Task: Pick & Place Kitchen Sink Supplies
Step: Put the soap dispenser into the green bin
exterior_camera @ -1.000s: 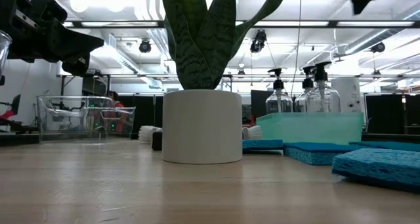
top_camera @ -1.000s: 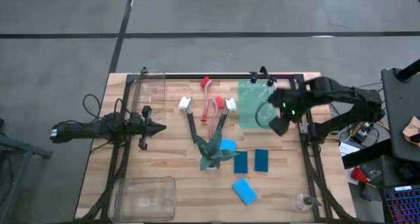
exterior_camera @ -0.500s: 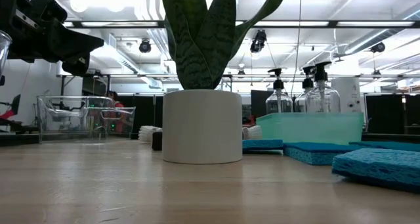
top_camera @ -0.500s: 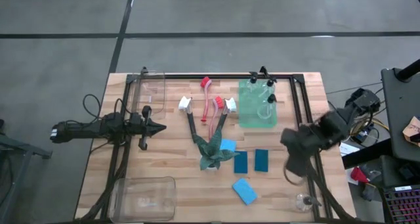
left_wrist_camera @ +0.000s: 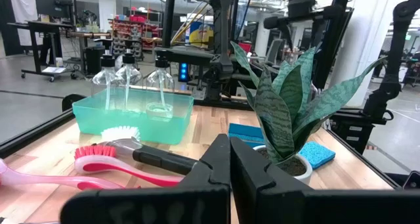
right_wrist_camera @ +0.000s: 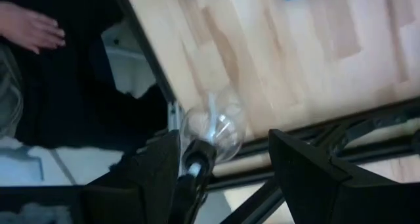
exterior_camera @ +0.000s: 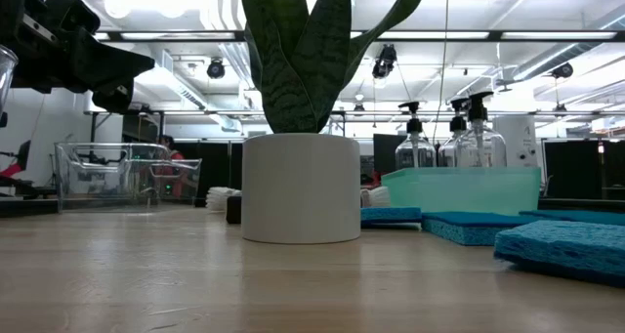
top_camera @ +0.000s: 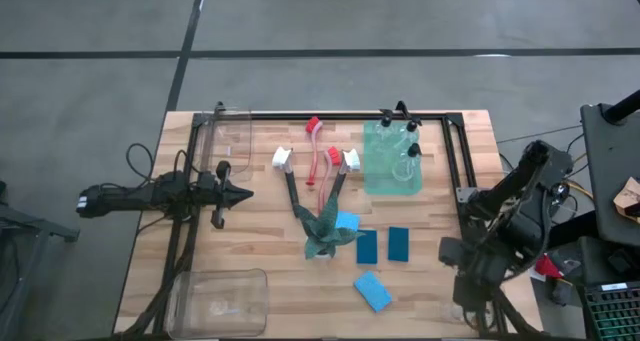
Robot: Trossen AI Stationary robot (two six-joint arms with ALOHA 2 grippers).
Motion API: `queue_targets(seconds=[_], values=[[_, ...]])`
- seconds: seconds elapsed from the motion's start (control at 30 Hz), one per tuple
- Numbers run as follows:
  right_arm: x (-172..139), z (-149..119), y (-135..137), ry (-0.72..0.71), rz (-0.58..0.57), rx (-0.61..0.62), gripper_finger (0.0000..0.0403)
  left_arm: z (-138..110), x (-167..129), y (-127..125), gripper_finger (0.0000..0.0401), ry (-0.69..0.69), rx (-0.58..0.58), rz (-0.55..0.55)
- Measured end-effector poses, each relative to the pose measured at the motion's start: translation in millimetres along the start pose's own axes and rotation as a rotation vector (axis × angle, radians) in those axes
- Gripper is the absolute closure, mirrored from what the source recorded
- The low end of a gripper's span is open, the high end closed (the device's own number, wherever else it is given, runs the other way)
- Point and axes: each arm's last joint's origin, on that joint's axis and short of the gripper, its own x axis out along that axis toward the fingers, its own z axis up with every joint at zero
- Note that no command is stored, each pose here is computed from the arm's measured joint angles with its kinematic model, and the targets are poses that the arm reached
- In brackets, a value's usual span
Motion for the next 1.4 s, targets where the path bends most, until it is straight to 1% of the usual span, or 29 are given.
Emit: queue_targets(seconds=[0.2,0.37,0.47,0.6,0.87,1.13,1.23,1.4], values=[[5.0,-4.2,17.5,0.037,-0.008,-0.036,0.0179,0.0,0.0,0.0,0.0401,0.000,0.000,0.000],[7.7,-13.0,27.3,0.051,-0.020,-0.052,0.0185,0.0,0.0,0.0,0.0401,0.000,0.000,0.000],[9.5,-20.0,26.2,0.062,-0.050,-0.030,0.0188,0.0,0.0,0.0,0.0401,0.000,0.000,0.000],[10.6,-27.6,25.9,0.068,-0.063,0.006,0.0187,0.0,0.0,0.0,0.0401,0.000,0.000,0.000],[19.3,-41.1,30.8,0.077,-0.097,0.004,0.0186,0.0,0.0,0.0,0.0401,0.000,0.000,0.000],[29.5,-47.4,37.1,0.080,-0.121,-0.006,0.0186,0.1,0.0,0.0,0.0401,-0.001,0.000,0.000],[33.7,-47.4,40.7,0.080,-0.117,-0.006,0.0186,0.1,0.0,0.0,0.0401,-0.001,0.000,0.000],[41.4,-46.8,44.2,0.080,-0.141,-0.017,0.0186,0.1,0.0,0.0,0.0401,-0.001,0.000,0.000]])
